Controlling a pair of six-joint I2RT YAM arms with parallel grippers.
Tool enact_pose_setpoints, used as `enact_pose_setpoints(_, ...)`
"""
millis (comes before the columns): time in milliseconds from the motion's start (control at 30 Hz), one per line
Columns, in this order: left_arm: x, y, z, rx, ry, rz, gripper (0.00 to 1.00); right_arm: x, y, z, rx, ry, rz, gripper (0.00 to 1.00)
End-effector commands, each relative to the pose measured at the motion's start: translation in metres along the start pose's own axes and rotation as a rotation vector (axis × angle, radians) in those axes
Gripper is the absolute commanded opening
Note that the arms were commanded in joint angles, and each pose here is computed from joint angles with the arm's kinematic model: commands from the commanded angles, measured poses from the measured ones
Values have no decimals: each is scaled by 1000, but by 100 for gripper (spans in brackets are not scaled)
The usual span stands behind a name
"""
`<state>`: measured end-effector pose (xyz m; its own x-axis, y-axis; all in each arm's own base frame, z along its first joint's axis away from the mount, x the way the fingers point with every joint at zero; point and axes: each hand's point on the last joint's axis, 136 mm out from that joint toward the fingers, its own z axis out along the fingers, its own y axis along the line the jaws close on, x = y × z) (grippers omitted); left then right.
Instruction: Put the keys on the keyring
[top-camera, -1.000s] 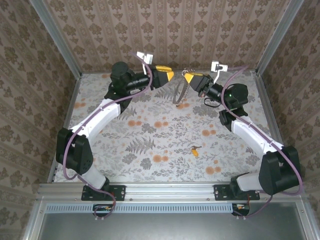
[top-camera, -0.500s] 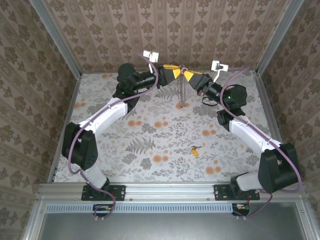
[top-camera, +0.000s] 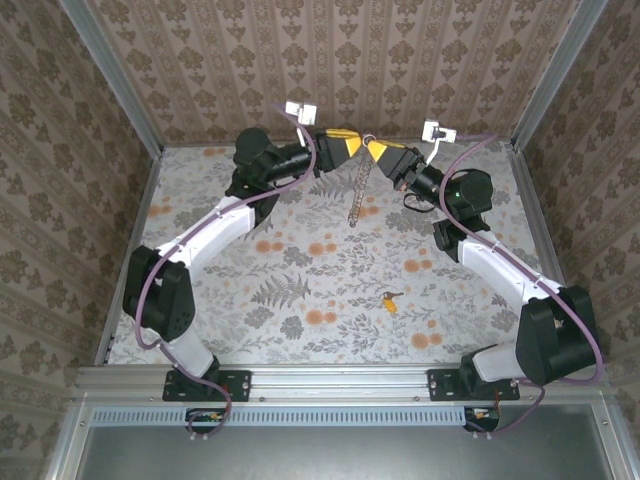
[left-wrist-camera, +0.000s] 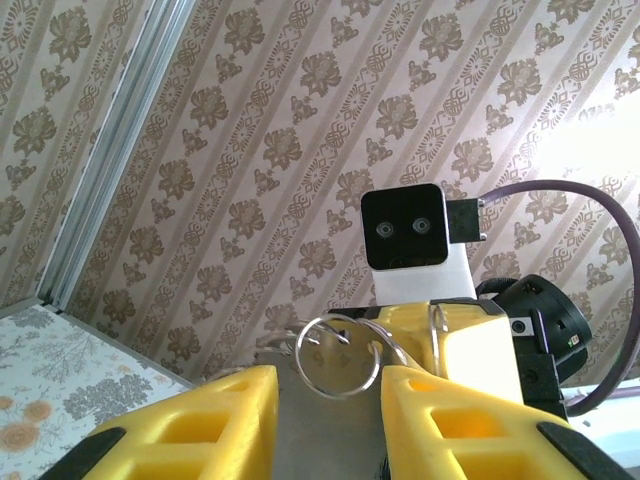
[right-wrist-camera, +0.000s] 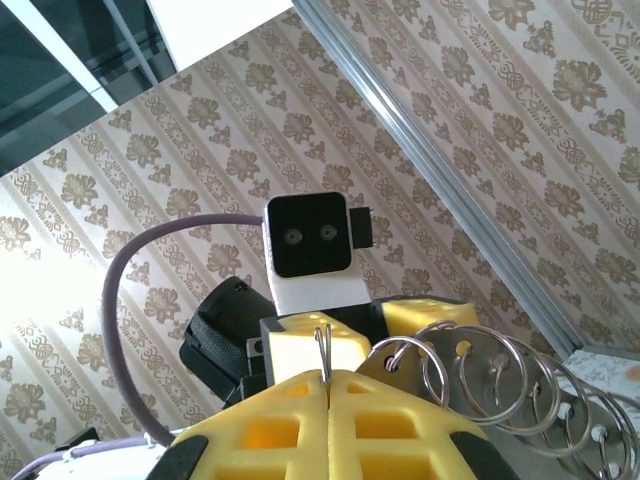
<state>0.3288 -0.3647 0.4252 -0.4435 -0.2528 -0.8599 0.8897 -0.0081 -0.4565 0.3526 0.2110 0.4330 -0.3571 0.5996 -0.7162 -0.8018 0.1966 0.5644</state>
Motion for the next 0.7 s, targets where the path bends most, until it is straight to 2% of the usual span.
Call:
enact_pose_setpoints(0, -16, -24, -8, 8, -35, 82, 34, -8, 5, 1, -9, -39, -36, 0)
enact_pose_setpoints(200, -19, -30, -7, 25, -31, 97, 34, -6, 3, 1, -5, -31, -30, 0)
enact_pose_setpoints(667, -18, -37, 9, 82, -4, 96, 29, -4, 3, 2, -8, -17, -25, 0)
